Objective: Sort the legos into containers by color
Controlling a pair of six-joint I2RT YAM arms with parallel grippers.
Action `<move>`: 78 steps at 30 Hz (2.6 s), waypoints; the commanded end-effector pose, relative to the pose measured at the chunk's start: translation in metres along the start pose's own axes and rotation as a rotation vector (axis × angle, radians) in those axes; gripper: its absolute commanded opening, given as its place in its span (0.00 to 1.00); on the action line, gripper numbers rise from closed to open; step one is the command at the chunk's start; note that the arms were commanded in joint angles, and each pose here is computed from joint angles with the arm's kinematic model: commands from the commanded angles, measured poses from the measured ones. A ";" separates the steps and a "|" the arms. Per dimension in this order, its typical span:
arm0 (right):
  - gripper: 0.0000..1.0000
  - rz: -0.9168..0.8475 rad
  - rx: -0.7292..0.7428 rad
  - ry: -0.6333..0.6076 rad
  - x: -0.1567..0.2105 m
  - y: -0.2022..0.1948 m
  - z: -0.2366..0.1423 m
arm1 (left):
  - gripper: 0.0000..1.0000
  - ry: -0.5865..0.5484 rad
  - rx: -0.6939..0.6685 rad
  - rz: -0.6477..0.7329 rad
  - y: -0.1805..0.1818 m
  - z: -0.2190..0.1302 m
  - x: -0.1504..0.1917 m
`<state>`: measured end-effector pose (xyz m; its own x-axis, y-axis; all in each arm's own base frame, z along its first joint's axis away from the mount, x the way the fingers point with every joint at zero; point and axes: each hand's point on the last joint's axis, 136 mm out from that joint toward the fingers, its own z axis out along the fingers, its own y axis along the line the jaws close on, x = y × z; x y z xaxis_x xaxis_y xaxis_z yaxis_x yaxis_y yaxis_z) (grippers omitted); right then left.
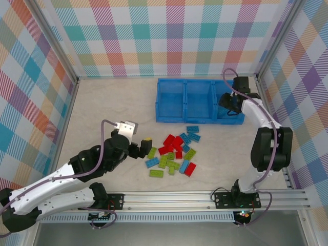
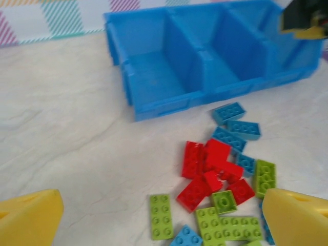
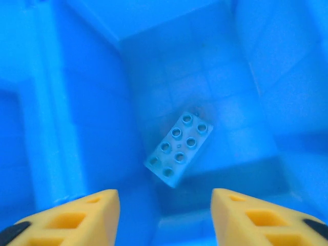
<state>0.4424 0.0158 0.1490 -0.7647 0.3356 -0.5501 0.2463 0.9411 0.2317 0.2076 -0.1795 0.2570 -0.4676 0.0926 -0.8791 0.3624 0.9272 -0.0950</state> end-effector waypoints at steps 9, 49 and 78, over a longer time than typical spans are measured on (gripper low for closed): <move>0.73 -0.155 -0.455 0.033 0.064 0.103 -0.135 | 1.00 0.195 -0.112 -0.148 0.005 0.046 0.022; 0.87 -0.478 -0.432 0.285 0.183 0.138 -0.160 | 0.17 0.776 -0.156 -0.230 -0.021 0.172 0.177; 0.90 -0.394 -0.490 0.143 0.158 0.157 -0.160 | 0.00 0.165 -0.267 -0.110 0.009 0.193 -0.045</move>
<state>0.2565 0.2111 0.2141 -0.8511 -0.1344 -0.5075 -0.3611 0.8516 0.3800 0.3411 -0.2467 0.1737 -0.7388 -0.0088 -0.6738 0.1142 0.9838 -0.1380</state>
